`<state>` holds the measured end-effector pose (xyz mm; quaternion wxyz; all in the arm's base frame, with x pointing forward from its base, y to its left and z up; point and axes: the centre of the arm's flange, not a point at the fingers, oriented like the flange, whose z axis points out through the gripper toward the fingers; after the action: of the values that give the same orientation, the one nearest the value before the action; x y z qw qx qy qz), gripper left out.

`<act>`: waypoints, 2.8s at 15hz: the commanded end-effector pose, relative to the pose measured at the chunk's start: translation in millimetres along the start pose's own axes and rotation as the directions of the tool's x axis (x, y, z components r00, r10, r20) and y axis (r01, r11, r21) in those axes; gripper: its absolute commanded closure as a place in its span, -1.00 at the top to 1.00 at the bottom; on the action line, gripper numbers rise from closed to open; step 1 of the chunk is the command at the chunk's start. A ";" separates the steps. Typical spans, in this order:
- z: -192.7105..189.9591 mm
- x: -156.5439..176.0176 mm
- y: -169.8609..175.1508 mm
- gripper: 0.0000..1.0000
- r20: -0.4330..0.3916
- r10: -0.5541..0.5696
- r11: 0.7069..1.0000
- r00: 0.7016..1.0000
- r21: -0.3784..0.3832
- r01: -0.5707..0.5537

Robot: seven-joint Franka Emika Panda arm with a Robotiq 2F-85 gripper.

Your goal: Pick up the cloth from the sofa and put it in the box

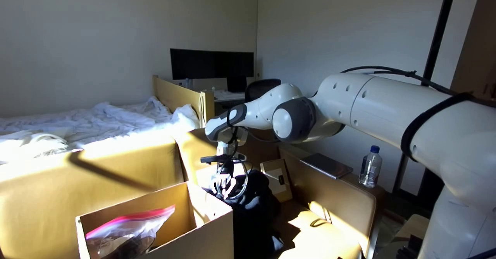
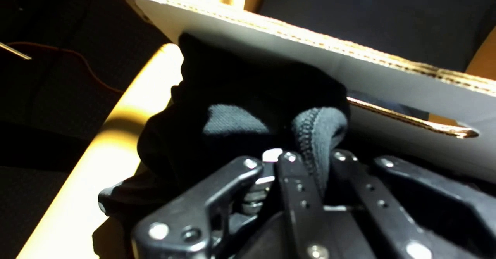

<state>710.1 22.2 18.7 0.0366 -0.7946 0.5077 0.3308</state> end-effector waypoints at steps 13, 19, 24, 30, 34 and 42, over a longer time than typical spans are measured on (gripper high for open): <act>-92.9 -181.2 4.5 -0.96 -0.396 0.182 0.884 0.900 0.466 0.026; -82.2 -203.6 50.3 -0.96 -0.170 0.327 0.893 0.930 0.378 -0.245; -96.1 -215.2 90.2 -0.96 -0.020 0.408 0.818 0.913 0.453 -0.355; -112.4 -231.6 157.0 -0.96 -0.132 0.415 0.878 0.900 0.318 -0.358; -105.3 -214.3 136.0 -0.82 -0.120 0.429 0.868 0.895 0.329 -0.372; -210.3 -252.1 209.4 -0.96 -0.303 0.577 0.720 0.758 0.627 -0.297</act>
<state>602.3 35.4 315.1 0.0418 -0.6771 0.7339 0.0336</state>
